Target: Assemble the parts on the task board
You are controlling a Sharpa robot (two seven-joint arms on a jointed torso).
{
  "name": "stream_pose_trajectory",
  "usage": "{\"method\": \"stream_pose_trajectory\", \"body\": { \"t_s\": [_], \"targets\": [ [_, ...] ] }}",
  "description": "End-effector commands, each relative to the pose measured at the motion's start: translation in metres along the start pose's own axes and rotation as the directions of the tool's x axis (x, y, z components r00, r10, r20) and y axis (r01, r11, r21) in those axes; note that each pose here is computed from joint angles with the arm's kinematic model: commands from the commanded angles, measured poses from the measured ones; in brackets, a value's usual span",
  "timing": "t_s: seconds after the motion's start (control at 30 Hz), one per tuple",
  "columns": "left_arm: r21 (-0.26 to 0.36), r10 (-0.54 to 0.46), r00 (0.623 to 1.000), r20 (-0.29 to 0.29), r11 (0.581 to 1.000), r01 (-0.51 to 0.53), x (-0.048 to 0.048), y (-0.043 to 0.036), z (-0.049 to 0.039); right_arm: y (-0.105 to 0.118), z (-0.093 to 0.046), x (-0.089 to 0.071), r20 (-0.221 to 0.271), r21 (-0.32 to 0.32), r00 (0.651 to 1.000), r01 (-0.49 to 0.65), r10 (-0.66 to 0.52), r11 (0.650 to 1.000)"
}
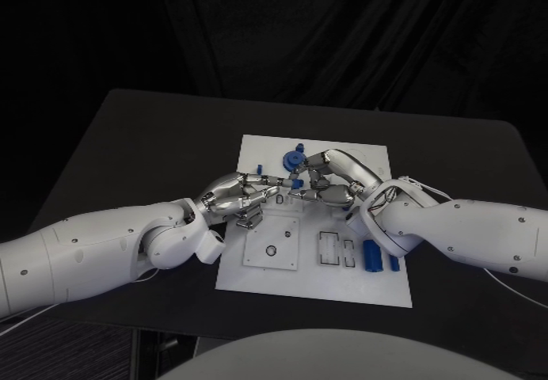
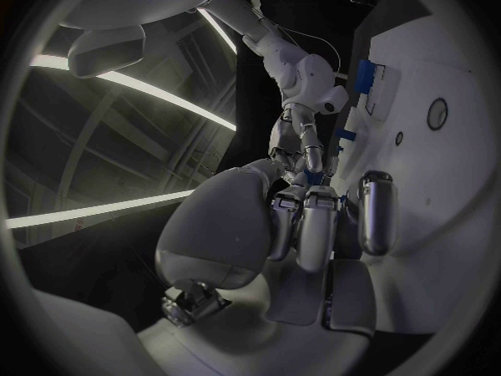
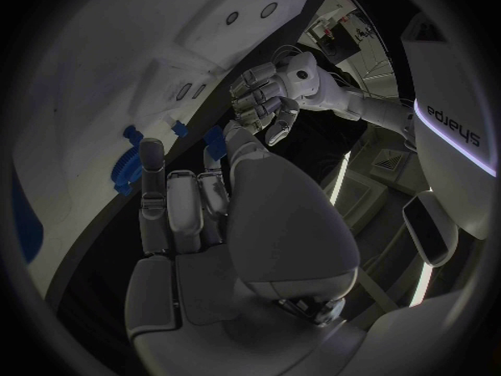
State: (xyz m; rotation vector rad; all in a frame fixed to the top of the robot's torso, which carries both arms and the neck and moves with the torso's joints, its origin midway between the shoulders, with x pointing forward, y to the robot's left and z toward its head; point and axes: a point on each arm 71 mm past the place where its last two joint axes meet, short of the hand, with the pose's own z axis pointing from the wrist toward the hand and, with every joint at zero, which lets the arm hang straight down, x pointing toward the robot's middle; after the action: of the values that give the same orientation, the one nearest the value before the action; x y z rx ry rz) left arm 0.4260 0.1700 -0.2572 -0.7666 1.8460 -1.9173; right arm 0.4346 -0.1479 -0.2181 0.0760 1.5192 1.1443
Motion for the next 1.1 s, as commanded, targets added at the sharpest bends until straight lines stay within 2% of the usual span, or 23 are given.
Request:
{"method": "stream_pose_trajectory", "body": {
  "t_s": [0.03,0.53,1.1],
  "targets": [
    [0.003,-0.018,0.999,-0.028,1.000,0.018,0.0049,0.0008,0.0019,0.003,0.001,0.002,-0.015,-0.009,1.000,-0.005,0.005,1.000],
    [0.005,-0.017,1.000,-0.022,1.000,0.017,0.0028,0.0012,-0.0003,-0.002,0.001,0.001,-0.024,0.017,1.000,-0.001,0.002,1.000],
    [0.005,-0.006,1.000,0.014,1.000,0.006,-0.0051,-0.0004,-0.0116,-0.019,0.004,-0.002,-0.048,0.080,0.996,0.072,-0.068,0.994]
  ]
}}
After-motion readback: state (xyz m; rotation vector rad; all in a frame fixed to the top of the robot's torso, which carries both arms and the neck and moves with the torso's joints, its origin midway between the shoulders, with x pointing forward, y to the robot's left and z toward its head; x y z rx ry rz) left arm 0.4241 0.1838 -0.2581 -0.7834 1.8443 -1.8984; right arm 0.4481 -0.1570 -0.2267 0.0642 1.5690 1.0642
